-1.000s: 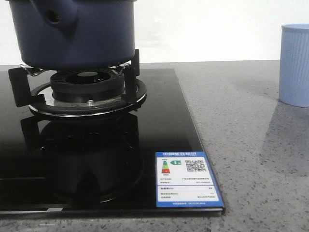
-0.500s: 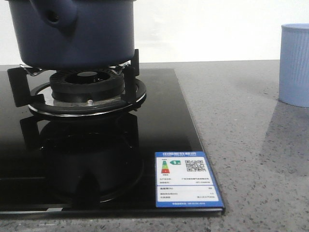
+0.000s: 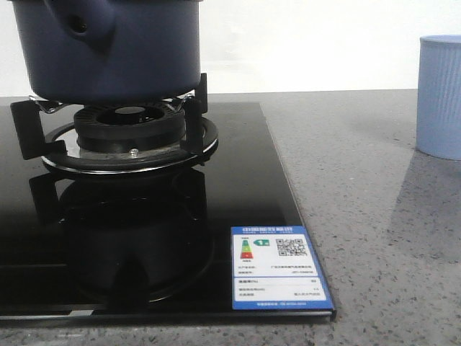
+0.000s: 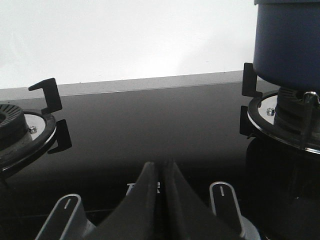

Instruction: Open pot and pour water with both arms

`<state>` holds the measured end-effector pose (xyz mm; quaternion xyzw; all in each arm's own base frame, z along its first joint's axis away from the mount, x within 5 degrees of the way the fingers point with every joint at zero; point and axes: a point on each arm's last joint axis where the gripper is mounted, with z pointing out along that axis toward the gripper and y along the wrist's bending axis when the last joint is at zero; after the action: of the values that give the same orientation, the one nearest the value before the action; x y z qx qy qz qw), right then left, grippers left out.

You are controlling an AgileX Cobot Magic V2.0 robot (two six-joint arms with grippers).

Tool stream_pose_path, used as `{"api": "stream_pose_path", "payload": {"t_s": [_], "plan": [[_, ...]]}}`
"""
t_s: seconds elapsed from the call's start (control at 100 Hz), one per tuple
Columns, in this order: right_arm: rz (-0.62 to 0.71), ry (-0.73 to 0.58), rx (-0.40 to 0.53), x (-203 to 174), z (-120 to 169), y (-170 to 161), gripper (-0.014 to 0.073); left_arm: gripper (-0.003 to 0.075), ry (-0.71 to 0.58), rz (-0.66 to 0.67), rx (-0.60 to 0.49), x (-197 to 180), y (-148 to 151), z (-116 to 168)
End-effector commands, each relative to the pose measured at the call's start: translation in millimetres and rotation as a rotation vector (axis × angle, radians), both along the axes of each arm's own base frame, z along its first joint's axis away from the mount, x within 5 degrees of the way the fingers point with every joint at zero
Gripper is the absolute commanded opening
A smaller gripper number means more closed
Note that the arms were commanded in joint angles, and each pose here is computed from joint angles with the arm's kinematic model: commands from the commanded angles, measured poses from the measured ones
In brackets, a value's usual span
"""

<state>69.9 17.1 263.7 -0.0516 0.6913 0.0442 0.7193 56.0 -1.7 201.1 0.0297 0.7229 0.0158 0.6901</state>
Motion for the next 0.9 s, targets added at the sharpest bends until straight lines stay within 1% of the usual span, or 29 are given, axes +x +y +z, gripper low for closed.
{"api": "stream_pose_path", "payload": {"t_s": [0.0, 0.2, 0.33, 0.52, 0.64, 0.73, 0.81, 0.82, 0.83, 0.84, 0.85, 0.88, 0.89], "plan": [[-0.013, -0.027, 0.007, 0, 9, -1, -0.0041, -0.0016, -0.085, 0.004, -0.014, -1, 1, 4], [-0.008, -0.027, 0.008, 0, 9, -1, -0.0041, -0.0016, -0.085, 0.004, -0.014, -1, 1, 4], [0.025, -0.023, 0.006, -1, 9, 2, -0.0041, -0.0016, -0.085, 0.004, -0.014, -1, 1, 4], [0.023, -0.022, 0.007, -1, 8, 2, -0.0041, -0.0016, -0.085, 0.004, -0.014, -1, 1, 4], [0.021, -0.026, 0.050, 2, 10, 1, -0.0041, -0.0016, -0.085, 0.004, -0.014, -1, 1, 4], [0.031, -0.020, 0.057, 5, 10, 1, -0.0041, -0.0016, -0.085, 0.004, -0.014, -1, 1, 4], [0.035, -0.019, 0.084, 9, 10, 0, -0.0041, -0.0016, -0.085, 0.004, -0.014, -1, 1, 4], [0.036, -0.019, 0.072, 9, 10, 0, -0.0041, -0.0016, -0.085, 0.004, -0.014, -1, 1, 4], [0.040, -0.023, 0.083, 10, 11, 0, -0.0041, -0.0016, -0.085, 0.004, -0.014, -1, 1, 4], [0.041, -0.024, 0.068, 11, 11, 0, -0.0041, -0.0016, -0.085, 0.004, -0.014, -1, 1, 4], [0.040, -0.030, 0.080, 11, 11, 0, -0.0041, -0.0016, -0.085, 0.004, -0.014, -1, 1, 4], [0.043, -0.043, 0.070, 13, 13, 0, -0.0041, -0.0016, -0.085, 0.004, -0.014, -1, 1, 4], [0.045, -0.048, 0.046, 14, 13, 0, -0.0041, -0.0016, -0.085, 0.004, -0.014, -1, 1, 4]]}}
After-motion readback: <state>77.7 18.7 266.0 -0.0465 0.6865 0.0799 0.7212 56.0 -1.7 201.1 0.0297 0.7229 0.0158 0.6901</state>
